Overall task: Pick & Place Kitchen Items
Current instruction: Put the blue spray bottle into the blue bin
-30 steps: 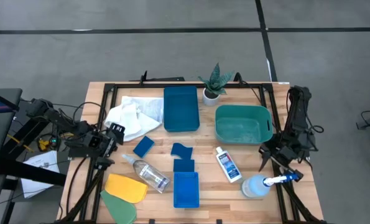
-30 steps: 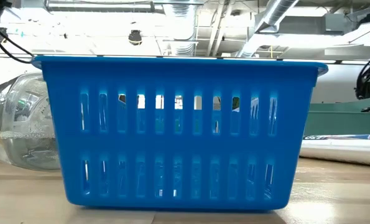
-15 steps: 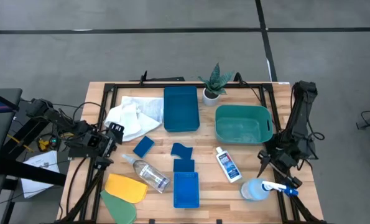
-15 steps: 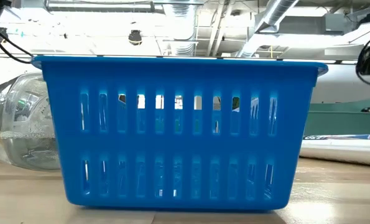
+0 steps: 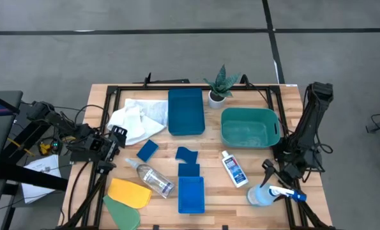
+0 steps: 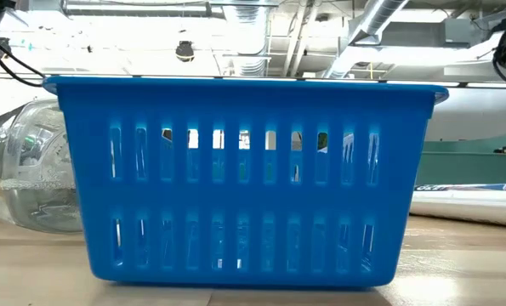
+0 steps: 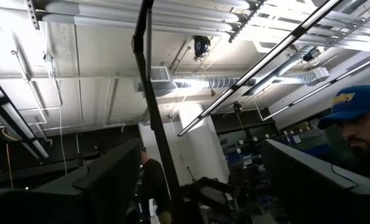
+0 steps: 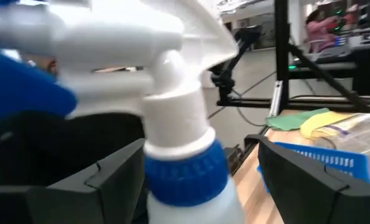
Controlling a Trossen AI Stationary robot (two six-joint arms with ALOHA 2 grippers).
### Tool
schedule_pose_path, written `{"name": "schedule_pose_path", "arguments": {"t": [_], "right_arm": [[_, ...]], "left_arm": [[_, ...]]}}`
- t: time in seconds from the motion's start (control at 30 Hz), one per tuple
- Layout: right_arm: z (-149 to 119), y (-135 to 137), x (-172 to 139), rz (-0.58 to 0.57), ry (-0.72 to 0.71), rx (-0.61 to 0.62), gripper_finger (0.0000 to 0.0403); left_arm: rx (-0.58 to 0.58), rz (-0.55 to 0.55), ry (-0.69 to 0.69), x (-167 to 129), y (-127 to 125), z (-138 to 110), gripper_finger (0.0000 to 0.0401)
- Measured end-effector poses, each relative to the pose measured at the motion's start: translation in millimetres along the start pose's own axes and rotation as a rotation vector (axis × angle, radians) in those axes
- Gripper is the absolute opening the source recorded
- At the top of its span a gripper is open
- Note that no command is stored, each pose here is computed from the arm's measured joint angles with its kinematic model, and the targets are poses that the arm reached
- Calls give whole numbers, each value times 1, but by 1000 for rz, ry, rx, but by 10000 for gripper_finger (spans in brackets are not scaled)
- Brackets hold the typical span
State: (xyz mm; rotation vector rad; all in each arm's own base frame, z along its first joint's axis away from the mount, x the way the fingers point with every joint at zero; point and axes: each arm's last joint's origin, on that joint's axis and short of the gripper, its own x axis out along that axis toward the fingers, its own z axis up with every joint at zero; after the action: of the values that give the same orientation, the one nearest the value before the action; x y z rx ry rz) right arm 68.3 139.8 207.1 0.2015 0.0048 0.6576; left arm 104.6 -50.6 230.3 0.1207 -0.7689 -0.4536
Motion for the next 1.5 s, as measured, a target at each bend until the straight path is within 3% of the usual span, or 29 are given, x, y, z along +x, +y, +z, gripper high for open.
{"name": "schedule_pose_path", "arguments": {"t": [0.4,0.53,0.73,1.13,1.5], "right_arm": [[1,0,1,-16,-16,48,285],[1,0,1,-14,-17,38,246],[2,0,1,-17,-20,15,151],[6,0,1,-58,-63,-28,151],[50,-4,13,-224,-187,-95,129]], "left_arm": [[1,0,-2,0,0,0,328],[3,2,-11,0,0,1,328],[3,2,-11,0,0,1,328],[3,2,-11,0,0,1,328],[5,4,-19,0,0,2,328]]}}
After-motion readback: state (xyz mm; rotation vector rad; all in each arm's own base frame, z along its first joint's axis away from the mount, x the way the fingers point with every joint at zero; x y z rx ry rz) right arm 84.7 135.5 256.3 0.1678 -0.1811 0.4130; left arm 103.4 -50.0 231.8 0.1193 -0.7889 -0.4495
